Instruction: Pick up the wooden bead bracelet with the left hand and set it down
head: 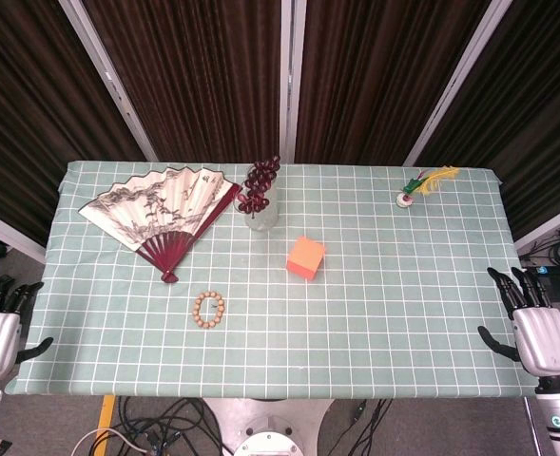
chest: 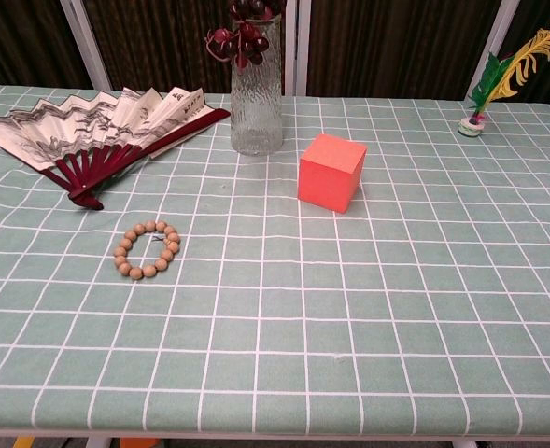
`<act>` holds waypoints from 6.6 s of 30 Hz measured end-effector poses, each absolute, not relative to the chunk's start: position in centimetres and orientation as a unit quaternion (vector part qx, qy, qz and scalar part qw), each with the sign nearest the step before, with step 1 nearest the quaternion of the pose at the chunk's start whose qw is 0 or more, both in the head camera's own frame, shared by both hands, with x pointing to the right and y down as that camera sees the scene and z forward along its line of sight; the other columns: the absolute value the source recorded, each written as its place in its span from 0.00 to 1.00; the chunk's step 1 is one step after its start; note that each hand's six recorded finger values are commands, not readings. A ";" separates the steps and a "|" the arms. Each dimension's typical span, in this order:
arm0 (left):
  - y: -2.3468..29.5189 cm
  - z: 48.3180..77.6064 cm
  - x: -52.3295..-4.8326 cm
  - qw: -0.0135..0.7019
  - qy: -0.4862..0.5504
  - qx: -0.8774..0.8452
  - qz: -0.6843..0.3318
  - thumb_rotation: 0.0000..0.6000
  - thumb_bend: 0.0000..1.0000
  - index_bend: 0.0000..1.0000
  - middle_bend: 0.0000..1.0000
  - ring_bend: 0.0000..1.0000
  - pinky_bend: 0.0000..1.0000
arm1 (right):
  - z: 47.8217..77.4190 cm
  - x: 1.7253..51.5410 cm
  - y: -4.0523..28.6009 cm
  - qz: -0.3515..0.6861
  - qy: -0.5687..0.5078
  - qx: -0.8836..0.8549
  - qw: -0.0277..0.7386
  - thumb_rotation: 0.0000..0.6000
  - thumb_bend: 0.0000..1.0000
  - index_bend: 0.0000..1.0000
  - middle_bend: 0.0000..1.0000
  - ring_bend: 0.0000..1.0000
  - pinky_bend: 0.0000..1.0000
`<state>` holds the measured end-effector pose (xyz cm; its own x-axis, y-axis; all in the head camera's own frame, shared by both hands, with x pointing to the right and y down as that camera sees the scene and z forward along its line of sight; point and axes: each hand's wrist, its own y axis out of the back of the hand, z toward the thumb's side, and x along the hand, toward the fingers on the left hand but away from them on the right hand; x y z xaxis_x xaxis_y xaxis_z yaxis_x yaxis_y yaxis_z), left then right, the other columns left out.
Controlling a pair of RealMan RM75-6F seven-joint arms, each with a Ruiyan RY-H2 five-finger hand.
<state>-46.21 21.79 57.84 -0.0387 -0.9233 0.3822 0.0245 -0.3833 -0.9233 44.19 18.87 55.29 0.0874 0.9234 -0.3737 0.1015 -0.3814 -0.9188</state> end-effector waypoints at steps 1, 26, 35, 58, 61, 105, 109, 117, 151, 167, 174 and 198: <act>21.8 57.9 -46.2 0.391 0.393 -0.573 -0.604 1.00 0.00 0.19 0.22 0.11 0.13 | 55.3 44.1 18.9 0.540 -0.405 -0.632 0.380 1.00 0.17 0.00 0.14 0.00 0.07; 16.5 61.1 -34.9 0.497 0.239 -0.740 -0.386 1.00 0.02 0.44 0.50 0.32 0.32 | 52.3 44.8 18.5 0.523 -0.432 -0.610 0.410 1.00 0.16 0.00 0.12 0.00 0.07; 17.1 67.8 -27.9 0.500 0.100 -0.781 -0.361 1.00 0.03 0.41 0.45 0.20 0.23 | 52.2 45.5 19.2 0.527 -0.444 -0.602 0.403 1.00 0.16 0.00 0.12 0.00 0.07; 17.3 72.7 -23.1 0.536 0.058 -0.747 -0.389 1.00 0.21 0.42 0.44 0.14 0.14 | 53.0 46.2 19.4 0.533 -0.450 -0.602 0.388 1.00 0.16 0.00 0.10 0.00 0.02; 17.5 72.9 -23.0 0.531 0.054 -0.749 -0.391 1.00 0.25 0.43 0.44 0.14 0.14 | 53.1 46.3 19.4 0.534 -0.451 -0.602 0.386 1.00 0.16 0.00 0.10 0.00 0.01; 16.2 71.9 -24.2 0.331 0.242 -0.850 -0.332 1.00 0.35 0.55 0.61 0.26 0.18 | 52.5 46.5 19.8 0.530 -0.462 -0.598 0.385 1.00 0.12 0.00 0.10 0.00 0.00; 15.3 71.1 -24.6 0.223 0.309 -0.876 -0.295 1.00 0.35 0.55 0.61 0.26 0.18 | 52.4 46.6 19.9 0.528 -0.465 -0.597 0.385 1.00 0.11 0.00 0.10 0.00 0.00; 14.8 70.2 -24.8 -0.078 0.413 -0.888 -0.186 1.00 0.37 0.55 0.61 0.26 0.20 | 52.2 46.5 20.0 0.525 -0.467 -0.597 0.387 1.00 0.10 0.00 0.10 0.00 0.00; 14.6 70.7 -23.8 -0.411 0.451 -0.780 -0.135 0.33 0.33 0.55 0.63 0.26 0.20 | 48.8 46.4 17.8 0.519 -0.461 -0.574 0.433 1.00 0.10 0.00 0.10 0.00 0.00; 15.0 72.1 -24.2 -0.597 0.478 -0.626 -0.153 0.24 0.42 0.63 0.61 0.29 0.16 | 48.9 46.6 17.0 0.521 -0.460 -0.580 0.425 1.00 0.09 0.00 0.10 0.00 0.00; 14.1 71.7 -24.2 -0.576 0.473 -0.648 -0.156 0.18 0.42 0.44 0.59 0.29 0.16 | 49.1 46.7 17.2 0.521 -0.464 -0.580 0.420 1.00 0.10 0.00 0.10 0.00 0.00; 13.8 71.7 -25.0 -0.355 0.488 -0.776 -0.185 0.41 0.42 0.61 0.67 0.33 0.15 | 49.7 46.8 17.9 0.521 -0.468 -0.585 0.410 1.00 0.08 0.00 0.10 0.00 0.00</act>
<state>-24.99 13.75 71.72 0.4562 -0.6251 0.6333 -0.8879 -0.2723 0.3709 46.79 17.93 49.75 0.0194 0.9741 -0.2255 0.1200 -0.2262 -0.9667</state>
